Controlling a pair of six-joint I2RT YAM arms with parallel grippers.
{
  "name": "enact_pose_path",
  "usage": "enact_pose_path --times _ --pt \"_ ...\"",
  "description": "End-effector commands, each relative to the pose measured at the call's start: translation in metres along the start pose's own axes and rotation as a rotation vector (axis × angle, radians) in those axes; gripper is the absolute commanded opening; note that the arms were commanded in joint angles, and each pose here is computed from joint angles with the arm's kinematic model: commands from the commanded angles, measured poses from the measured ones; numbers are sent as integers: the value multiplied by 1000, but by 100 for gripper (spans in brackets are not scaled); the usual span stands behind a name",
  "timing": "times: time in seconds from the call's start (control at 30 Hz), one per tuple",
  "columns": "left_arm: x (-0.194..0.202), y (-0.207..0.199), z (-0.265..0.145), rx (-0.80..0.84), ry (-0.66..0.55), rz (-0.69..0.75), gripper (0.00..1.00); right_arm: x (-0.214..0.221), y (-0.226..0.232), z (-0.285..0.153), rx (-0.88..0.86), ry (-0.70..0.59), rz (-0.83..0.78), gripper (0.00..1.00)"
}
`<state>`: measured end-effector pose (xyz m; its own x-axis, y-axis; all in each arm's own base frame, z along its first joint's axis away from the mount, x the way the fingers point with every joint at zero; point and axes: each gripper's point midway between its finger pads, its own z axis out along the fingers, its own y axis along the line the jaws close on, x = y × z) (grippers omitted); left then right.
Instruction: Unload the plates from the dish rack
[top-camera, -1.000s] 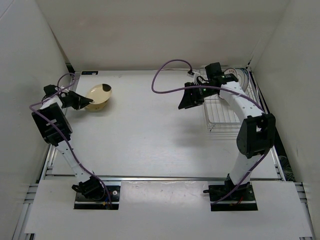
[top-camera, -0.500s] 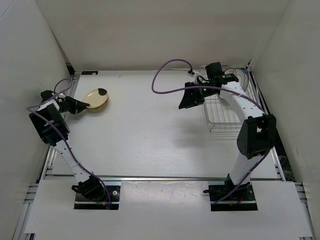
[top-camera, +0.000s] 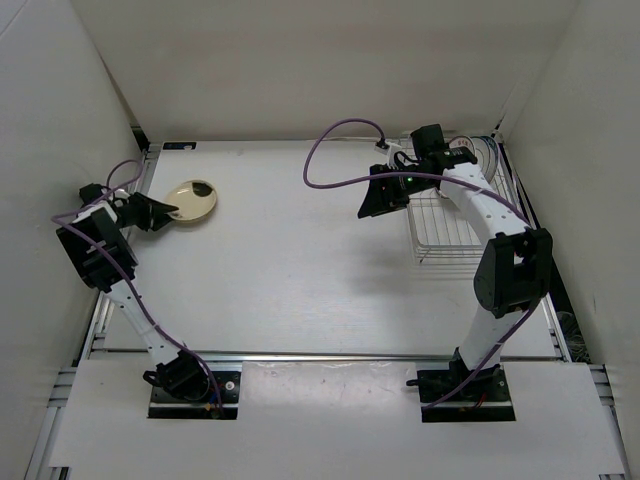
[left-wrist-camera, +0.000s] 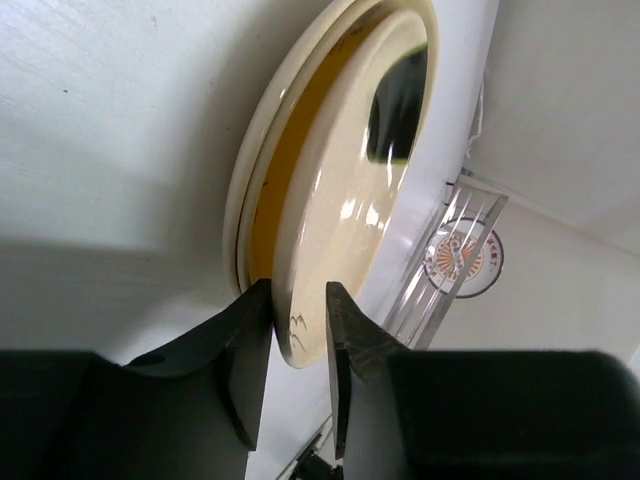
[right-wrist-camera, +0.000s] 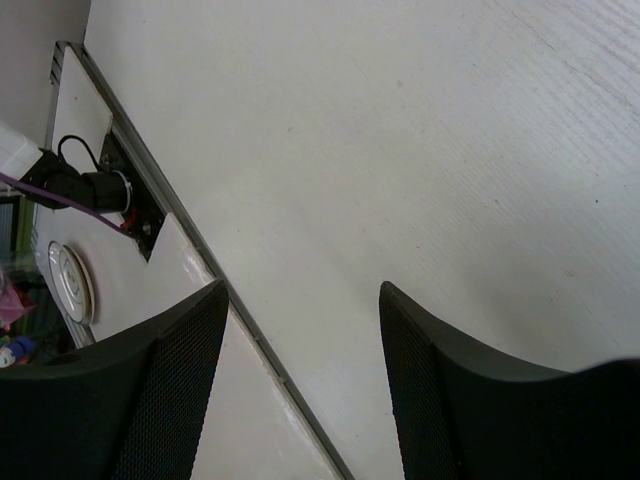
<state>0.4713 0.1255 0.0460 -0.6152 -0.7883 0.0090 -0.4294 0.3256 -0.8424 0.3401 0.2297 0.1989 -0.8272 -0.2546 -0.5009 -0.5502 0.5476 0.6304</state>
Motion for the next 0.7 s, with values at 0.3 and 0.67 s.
enact_pose_path --times 0.3,0.67 --pt "-5 -37 -33 -4 -95 119 78 -6 14 -14 -5 -40 -67 66" --pt "3 -37 -54 -114 -196 79 81 -3 16 -16 -5 -40 -76 68"
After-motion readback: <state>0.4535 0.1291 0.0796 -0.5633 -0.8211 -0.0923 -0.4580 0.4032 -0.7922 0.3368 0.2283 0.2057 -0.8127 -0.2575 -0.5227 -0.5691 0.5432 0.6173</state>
